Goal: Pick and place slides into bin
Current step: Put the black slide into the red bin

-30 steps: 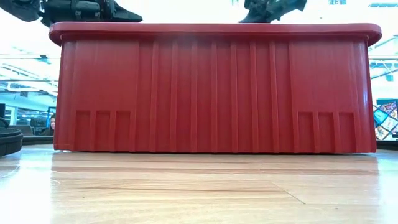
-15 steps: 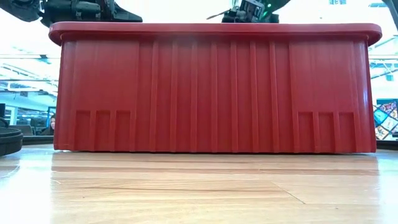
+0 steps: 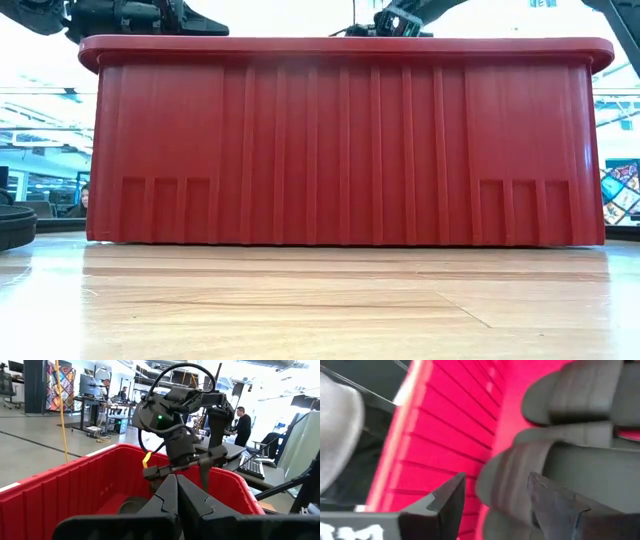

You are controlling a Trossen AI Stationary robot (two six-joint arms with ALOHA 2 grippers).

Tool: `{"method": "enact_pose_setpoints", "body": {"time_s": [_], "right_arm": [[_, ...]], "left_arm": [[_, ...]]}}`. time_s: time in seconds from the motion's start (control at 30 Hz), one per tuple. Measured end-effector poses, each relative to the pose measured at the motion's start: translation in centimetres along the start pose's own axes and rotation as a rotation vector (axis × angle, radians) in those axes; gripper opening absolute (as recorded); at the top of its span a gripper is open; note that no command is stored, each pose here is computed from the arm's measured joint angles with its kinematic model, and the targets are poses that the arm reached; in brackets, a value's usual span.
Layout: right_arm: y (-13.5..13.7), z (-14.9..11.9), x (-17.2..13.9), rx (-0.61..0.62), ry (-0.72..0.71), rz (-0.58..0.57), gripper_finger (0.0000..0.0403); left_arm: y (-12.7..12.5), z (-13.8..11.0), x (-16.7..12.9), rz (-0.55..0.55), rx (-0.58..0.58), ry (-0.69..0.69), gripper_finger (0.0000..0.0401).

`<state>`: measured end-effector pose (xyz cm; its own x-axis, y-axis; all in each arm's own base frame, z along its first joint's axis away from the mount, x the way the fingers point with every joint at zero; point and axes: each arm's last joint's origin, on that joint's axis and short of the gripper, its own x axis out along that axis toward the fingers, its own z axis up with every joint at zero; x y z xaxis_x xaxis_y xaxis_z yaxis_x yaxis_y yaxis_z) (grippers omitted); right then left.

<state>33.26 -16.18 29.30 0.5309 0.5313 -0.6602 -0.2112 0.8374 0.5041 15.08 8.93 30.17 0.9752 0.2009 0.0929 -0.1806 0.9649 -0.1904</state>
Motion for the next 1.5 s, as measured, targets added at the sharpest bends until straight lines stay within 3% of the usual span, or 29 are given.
{"method": "enact_pose_setpoints", "body": {"time_s": [0.17,0.33,0.53,0.73,0.9,1.1,1.27,1.5], "right_arm": [[-1.5,-0.2,1.4,0.054,0.065,-0.098,0.02],[-2.7,-0.5,2.6,0.109,0.1,-0.089,0.0199],[-2.7,-0.7,4.7,0.099,0.154,-0.034,0.0199],[-1.8,-0.6,6.4,0.005,0.218,-0.076,0.0195],[-1.2,-0.7,7.5,-0.018,0.236,-0.058,0.0142],[-0.5,-0.5,7.2,-0.033,0.233,-0.051,0.0016],[0.6,-0.2,5.4,-0.028,0.188,-0.067,0.0009],[1.7,-1.4,2.0,0.085,0.198,0.021,0.0005]], "left_arm": [[-0.1,0.0,0.0,-0.029,-0.002,0.01,0.0007],[-0.2,-0.1,0.0,-0.068,-0.016,0.02,0.0001],[-0.3,-0.1,0.0,-0.103,-0.032,0.029,0.0009],[-0.3,-0.1,0.0,-0.121,-0.039,0.034,0.0002],[-0.3,-0.1,0.0,-0.122,-0.038,0.034,0.0011],[-0.4,-0.1,0.0,-0.123,-0.02,0.033,0.0002],[-0.4,-0.1,0.0,-0.126,-0.019,0.035,0.0013],[-0.4,-0.1,0.0,-0.127,-0.017,0.035,0.0007]]}}
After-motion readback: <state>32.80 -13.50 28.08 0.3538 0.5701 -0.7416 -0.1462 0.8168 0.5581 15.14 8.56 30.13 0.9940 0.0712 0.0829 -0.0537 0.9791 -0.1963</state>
